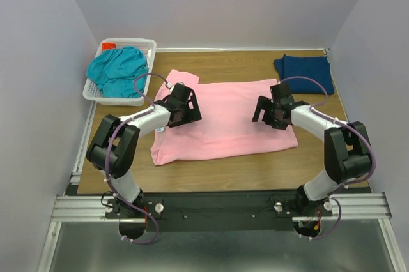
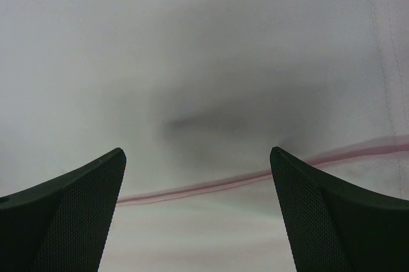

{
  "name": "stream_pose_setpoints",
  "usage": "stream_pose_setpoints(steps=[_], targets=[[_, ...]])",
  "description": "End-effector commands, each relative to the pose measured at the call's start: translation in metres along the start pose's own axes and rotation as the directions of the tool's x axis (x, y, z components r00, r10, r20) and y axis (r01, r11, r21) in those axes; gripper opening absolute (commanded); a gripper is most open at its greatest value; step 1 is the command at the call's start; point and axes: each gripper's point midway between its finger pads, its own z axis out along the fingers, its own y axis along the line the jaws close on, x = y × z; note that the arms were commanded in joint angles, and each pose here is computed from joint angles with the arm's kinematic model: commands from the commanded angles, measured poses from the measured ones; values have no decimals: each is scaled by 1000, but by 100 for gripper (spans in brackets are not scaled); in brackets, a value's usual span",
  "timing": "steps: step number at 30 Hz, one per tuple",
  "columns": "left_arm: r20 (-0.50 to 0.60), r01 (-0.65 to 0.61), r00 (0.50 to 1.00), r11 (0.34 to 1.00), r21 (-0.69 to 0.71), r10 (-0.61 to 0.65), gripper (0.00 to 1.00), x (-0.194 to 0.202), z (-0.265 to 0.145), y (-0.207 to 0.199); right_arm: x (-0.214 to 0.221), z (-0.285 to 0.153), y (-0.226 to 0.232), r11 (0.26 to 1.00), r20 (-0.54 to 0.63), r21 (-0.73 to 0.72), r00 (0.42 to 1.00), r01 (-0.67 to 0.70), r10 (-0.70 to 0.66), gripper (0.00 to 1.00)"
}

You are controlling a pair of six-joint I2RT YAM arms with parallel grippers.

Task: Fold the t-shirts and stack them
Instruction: Fold the tshirt

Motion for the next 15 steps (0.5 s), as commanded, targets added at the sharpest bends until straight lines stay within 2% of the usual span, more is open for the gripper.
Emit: stream_pose_setpoints(steps=[1, 10, 15], targets=[[-40, -8, 999, 1000, 5, 8, 98, 20, 5, 8, 6, 1, -10, 999, 13, 36, 1000, 12, -12, 100], [-124, 26, 992, 999, -35, -30, 98, 78, -9, 36, 67, -10, -38, 998, -59, 62, 998, -21, 25, 100], [-131, 46, 990, 998, -42, -51, 98, 94, -30, 36, 88, -27, -33, 999, -69, -15, 997, -44, 43, 100]])
